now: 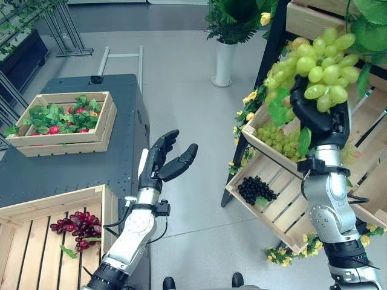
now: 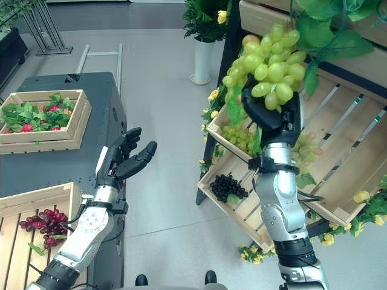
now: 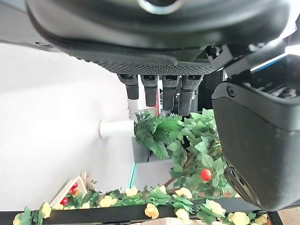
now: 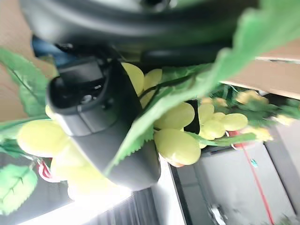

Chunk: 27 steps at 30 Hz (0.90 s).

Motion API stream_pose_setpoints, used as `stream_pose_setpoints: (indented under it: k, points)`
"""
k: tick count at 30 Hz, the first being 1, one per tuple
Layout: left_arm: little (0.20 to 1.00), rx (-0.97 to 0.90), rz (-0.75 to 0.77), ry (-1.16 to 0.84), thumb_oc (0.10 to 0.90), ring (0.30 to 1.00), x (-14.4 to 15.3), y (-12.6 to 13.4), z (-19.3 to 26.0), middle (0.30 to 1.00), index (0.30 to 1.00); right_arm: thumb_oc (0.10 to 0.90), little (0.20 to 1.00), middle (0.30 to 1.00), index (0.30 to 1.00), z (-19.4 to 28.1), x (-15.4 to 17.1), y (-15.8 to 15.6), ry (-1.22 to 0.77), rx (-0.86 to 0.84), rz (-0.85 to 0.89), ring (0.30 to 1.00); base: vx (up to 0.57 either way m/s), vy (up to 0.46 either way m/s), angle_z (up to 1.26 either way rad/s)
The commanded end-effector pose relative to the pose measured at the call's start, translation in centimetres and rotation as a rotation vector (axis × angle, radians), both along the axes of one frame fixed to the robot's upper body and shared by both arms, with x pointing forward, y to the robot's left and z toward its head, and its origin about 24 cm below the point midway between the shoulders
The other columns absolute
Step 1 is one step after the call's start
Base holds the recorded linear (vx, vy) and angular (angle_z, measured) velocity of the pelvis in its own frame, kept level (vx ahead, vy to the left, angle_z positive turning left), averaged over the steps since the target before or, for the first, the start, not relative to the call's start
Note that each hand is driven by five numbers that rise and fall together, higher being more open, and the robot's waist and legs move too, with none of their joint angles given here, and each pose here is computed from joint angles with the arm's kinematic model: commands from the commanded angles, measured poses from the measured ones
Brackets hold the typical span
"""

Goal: Pick up the fruits from the basket on one side to the basket on the other side

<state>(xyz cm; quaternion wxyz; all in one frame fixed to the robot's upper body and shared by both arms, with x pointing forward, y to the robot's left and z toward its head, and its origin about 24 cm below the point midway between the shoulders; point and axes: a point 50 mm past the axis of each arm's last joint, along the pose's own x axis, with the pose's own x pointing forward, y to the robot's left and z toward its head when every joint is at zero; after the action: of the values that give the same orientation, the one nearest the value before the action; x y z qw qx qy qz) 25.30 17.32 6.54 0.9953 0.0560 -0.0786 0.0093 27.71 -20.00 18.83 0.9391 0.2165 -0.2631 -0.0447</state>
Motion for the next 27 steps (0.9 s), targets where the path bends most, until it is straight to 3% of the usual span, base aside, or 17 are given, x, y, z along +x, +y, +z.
stream_pose_setpoints:
  k: [1, 13, 26, 27]
  points:
    - [0.900, -0.034, -0.050, -0.236, 0.800, 0.900, 2.6, -1.3, 4.4, 0.900, 0.900, 0.400, 0.300, 0.300, 0.300, 7.8, -1.7, -2.5, -0.391, 0.037, -0.151, 0.300, 0.03, 0.006, -0.06]
    - [0.900, -0.018, -0.106, -0.204, 0.800, 0.900, 2.6, -1.5, 3.9, 0.900, 0.900, 0.400, 0.300, 0.300, 0.300, 1.3, 2.4, -7.5, 0.033, 0.107, -0.324, 0.300, 0.00, 0.000, 0.00]
    - [0.900, -0.001, -0.144, -0.189, 0.800, 0.900, 3.2, -2.1, 4.2, 0.900, 0.900, 0.400, 0.300, 0.300, 0.300, -6.6, 4.1, -11.6, 0.479, 0.025, -0.476, 0.300, -0.01, -0.014, 0.05]
    - [0.900, -0.002, -0.145, -0.190, 0.800, 0.900, 3.3, -2.2, 4.3, 0.900, 0.900, 0.547, 0.521, 0.521, 0.521, -7.1, 4.3, -12.0, 0.553, -0.036, -0.516, 0.521, -0.02, -0.018, 0.03]
